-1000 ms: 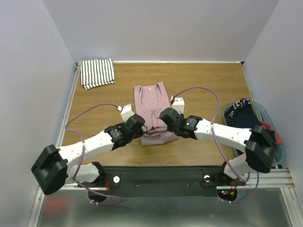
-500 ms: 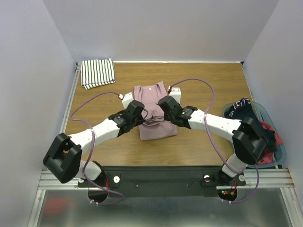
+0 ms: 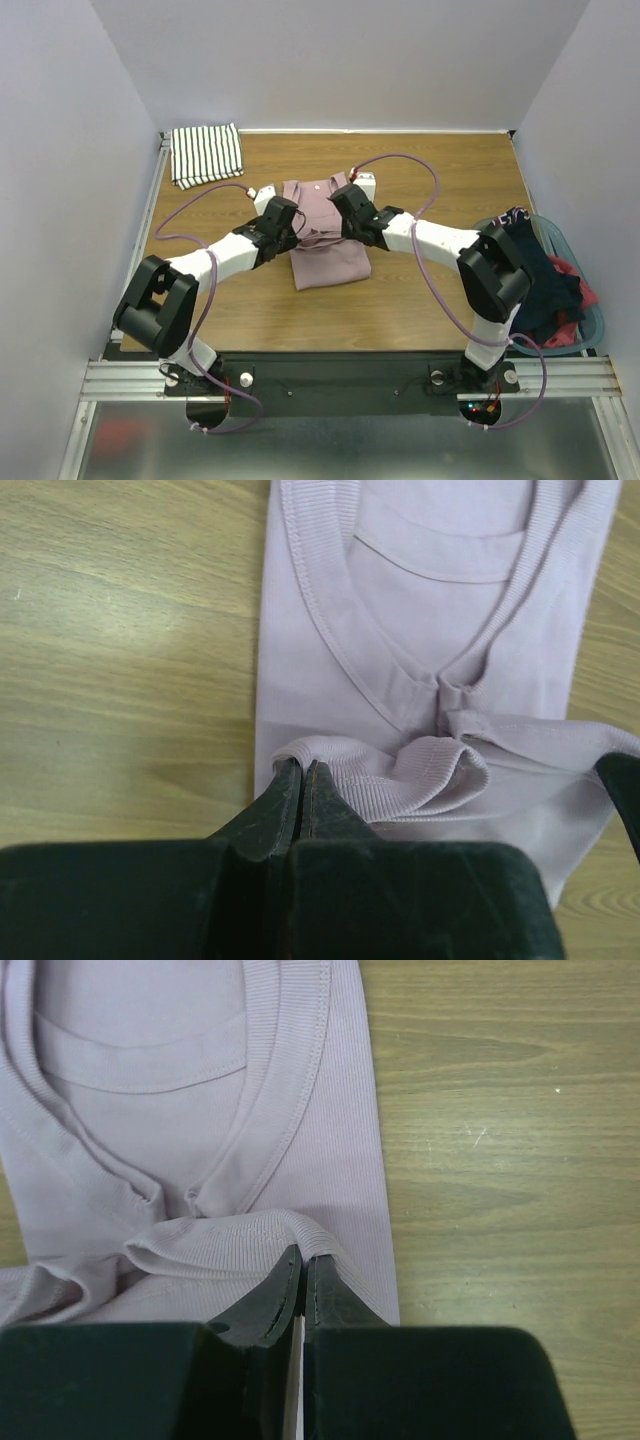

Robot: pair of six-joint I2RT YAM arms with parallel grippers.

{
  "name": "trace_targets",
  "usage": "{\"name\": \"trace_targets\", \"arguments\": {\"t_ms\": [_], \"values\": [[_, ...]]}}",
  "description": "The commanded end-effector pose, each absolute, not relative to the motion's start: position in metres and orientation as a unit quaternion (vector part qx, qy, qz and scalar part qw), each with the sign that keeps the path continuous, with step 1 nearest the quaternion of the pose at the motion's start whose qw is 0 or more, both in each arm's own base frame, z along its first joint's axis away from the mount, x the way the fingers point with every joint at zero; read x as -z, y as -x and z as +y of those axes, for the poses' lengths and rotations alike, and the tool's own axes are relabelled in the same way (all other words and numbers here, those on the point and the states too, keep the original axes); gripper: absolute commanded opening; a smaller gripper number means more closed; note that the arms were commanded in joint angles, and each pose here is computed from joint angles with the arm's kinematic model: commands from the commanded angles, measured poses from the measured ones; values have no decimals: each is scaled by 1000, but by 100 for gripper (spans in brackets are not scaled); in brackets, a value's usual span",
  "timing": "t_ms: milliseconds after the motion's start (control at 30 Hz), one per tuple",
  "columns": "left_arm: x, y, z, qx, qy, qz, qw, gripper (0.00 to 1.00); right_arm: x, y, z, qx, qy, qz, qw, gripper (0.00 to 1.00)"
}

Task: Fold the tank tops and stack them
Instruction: Fold the tank top

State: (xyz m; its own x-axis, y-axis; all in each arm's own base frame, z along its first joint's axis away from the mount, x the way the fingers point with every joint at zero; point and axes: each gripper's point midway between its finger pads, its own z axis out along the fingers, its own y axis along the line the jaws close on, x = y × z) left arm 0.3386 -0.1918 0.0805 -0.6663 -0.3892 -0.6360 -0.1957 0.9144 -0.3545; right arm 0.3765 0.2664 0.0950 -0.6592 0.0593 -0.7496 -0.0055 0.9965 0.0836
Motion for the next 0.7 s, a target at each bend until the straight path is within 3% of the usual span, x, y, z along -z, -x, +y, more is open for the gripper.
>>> {"name": "trace_targets", "arguments": {"t_ms": [0, 300, 433, 500, 667], "values": [[-103, -367, -196, 154, 157, 886, 407, 0, -112, -403, 280, -69, -23, 895, 439, 0], [-97, -386, -198, 156, 147, 890, 402, 0, -101, -413, 288, -72, -22, 898, 433, 0], [-89, -389, -195, 157, 150, 893, 395, 1, -99, -415, 287, -69, -23, 898, 434, 8], [-89, -392, -193, 157, 155, 891, 397, 13, -102, -416, 287, -68, -26, 896, 437, 15], [-114, -405, -188, 170, 163, 873, 426, 45, -122, -422, 283, -66, -31, 886, 458, 50]]}}
